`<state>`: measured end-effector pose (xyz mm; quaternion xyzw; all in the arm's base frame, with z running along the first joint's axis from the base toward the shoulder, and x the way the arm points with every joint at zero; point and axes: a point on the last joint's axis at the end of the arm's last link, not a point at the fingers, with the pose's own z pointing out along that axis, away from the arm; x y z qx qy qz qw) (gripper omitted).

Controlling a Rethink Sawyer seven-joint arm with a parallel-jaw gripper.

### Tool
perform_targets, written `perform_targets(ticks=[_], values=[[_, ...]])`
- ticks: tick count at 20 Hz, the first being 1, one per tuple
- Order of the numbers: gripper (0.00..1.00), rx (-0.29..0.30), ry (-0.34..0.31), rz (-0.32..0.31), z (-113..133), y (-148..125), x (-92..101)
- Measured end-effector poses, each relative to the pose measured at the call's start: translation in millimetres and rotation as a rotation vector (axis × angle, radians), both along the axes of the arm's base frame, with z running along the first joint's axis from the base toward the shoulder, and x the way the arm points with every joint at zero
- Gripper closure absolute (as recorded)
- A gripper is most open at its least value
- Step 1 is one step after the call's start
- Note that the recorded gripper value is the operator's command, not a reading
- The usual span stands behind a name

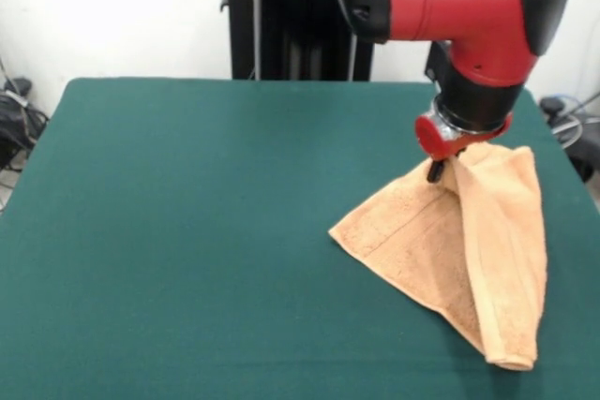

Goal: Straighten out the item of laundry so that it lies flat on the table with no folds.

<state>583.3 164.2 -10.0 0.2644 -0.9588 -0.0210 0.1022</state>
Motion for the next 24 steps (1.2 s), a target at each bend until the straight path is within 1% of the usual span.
perform_targets(ticks=[4,10,18,24], values=[[1.0,-0.015,-0.004,-0.039,2,9,-0.4],[1.0,-0.021,-0.011,-0.072,2,17,2.3],[1.0,-0.016,-0.012,-0.087,-5,18,7.7],[1.0,-0.025,-0.002,-0.092,-13,19,5.2]])
